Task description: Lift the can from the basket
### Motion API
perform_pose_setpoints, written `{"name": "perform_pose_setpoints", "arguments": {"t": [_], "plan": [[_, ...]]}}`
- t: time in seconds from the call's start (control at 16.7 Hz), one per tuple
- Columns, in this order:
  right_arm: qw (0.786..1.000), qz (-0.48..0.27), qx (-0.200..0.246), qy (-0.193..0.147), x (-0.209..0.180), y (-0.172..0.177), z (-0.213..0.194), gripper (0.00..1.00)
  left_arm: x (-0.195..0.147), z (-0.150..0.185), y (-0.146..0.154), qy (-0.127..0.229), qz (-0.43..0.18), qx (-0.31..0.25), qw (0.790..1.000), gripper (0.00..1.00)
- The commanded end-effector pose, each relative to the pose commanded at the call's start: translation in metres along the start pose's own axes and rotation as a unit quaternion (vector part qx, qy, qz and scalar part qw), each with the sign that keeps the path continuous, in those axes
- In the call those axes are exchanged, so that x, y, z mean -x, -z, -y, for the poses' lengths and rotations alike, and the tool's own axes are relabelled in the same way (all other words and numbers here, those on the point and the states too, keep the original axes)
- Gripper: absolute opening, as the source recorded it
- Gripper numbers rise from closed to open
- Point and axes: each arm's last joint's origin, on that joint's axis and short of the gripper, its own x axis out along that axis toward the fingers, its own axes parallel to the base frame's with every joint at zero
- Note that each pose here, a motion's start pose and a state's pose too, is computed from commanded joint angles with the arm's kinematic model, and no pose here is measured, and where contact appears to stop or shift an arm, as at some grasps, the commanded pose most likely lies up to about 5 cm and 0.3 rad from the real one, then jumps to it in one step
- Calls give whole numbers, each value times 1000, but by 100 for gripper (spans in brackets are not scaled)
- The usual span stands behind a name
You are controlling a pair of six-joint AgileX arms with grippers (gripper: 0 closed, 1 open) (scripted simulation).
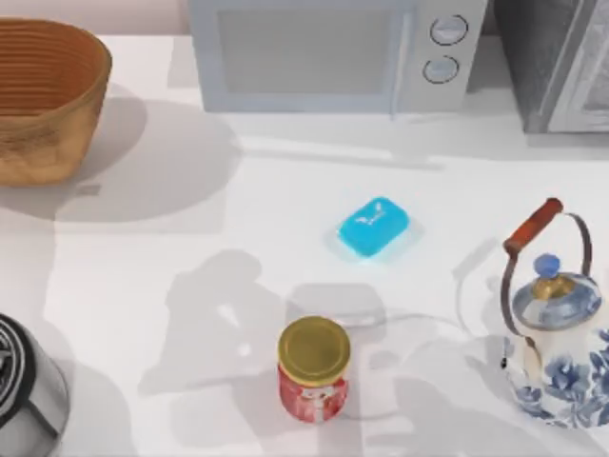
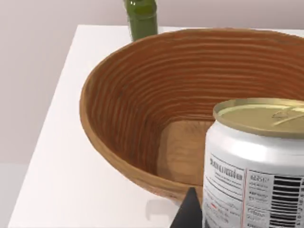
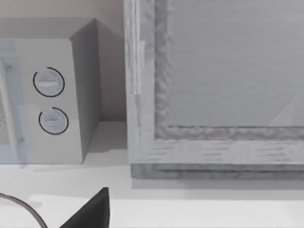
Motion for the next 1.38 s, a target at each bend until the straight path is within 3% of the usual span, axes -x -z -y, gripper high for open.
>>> {"name": "perform_pose_setpoints", "arguments": {"t": [0.24,0.48,0.66,0.9,1.38], "plan": [[1000,0,0,0,0,0,0,100,61,20,89,16,136,0,991,0],[1000,0,0,0,0,0,0,100,61,35,168,49,224,4,973,0],[1000,0,0,0,0,0,0,100,49,41,203,62,266,14,962,0],[1000,0,0,0,0,0,0,100,39,43,221,62,286,23,956,0],[1000,0,0,0,0,0,0,100,44,43,214,69,293,19,953,0]]}}
